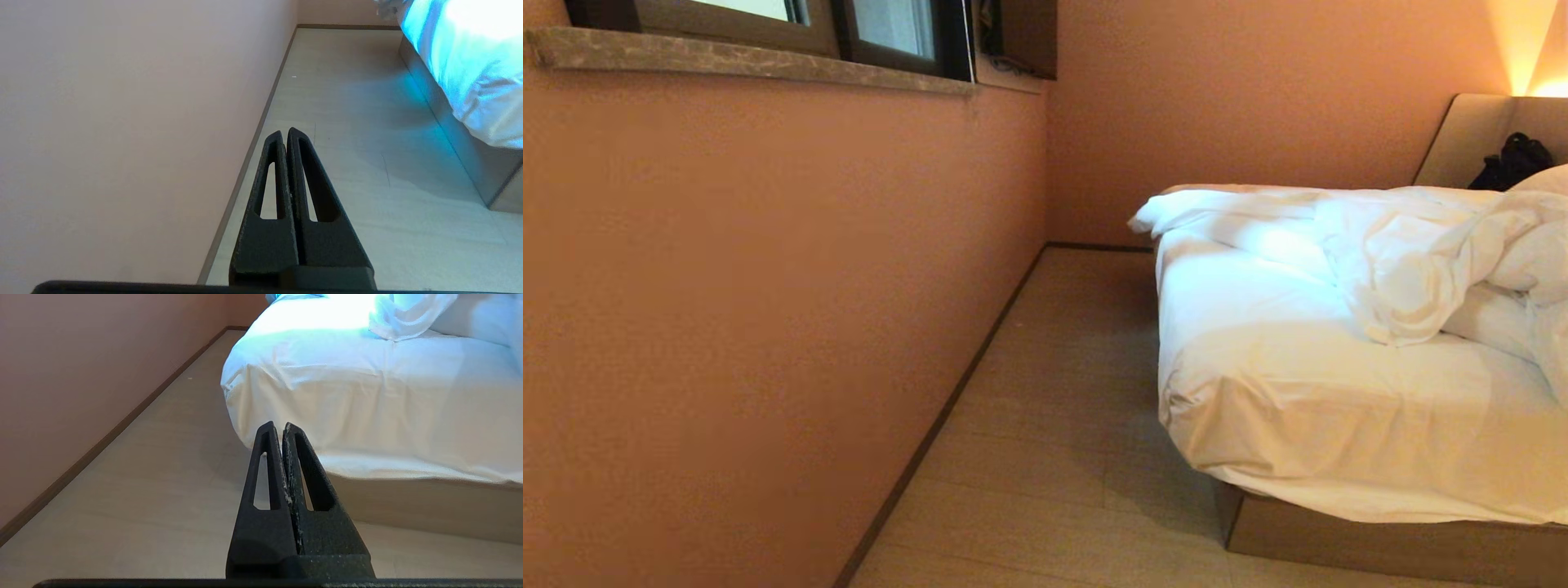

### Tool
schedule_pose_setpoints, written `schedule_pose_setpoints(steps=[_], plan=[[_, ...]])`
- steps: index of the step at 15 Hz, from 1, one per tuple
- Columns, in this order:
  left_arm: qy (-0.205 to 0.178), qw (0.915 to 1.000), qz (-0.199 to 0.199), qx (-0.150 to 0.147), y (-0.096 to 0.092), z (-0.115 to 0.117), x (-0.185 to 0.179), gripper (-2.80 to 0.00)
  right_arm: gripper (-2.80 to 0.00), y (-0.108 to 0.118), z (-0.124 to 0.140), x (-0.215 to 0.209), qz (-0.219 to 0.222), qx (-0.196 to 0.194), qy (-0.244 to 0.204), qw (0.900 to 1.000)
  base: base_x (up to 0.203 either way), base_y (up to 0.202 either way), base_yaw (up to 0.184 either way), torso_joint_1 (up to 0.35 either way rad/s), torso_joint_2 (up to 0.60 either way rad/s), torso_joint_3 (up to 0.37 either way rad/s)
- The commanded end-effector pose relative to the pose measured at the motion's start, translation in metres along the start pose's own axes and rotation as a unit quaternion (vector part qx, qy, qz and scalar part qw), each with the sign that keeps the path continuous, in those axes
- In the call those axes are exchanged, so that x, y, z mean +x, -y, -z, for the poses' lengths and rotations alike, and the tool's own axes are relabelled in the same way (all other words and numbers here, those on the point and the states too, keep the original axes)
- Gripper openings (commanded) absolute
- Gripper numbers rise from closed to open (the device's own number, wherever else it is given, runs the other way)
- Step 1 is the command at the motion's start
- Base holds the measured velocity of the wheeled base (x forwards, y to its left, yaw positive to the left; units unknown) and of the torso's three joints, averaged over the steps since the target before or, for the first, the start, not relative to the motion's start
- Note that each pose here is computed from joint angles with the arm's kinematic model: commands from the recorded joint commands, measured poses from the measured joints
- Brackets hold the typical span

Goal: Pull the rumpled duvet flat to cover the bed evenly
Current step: Hold the folded corner of the quilt

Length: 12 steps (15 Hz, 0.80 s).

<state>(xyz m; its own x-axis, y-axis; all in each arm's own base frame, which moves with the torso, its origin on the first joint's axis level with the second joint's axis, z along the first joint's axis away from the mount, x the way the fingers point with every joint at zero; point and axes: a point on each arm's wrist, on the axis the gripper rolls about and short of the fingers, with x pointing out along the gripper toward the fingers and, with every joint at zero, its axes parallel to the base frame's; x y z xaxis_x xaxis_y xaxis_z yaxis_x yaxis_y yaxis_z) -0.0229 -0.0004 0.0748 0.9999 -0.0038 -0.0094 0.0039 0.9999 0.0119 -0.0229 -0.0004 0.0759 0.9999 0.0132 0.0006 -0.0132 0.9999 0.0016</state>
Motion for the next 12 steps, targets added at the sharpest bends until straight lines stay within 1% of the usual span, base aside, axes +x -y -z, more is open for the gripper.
schedule_pose_setpoints(steps=[1,12], plan=[[0.0,1.0,0.0,-0.001,0.0,0.0,0.0,-2.8,-2.8,0.0,0.0,0.0,0.0,0.0,0.0,1.0,0.199,0.0,-0.001,0.002,0.0,-0.001],[0.0,1.0,0.0,-0.001,0.0,0.0,0.0,-2.8,-2.8,0.0,0.0,0.0,0.0,0.0,0.0,1.0,0.198,0.0,0.001,0.004,0.0,0.001]])
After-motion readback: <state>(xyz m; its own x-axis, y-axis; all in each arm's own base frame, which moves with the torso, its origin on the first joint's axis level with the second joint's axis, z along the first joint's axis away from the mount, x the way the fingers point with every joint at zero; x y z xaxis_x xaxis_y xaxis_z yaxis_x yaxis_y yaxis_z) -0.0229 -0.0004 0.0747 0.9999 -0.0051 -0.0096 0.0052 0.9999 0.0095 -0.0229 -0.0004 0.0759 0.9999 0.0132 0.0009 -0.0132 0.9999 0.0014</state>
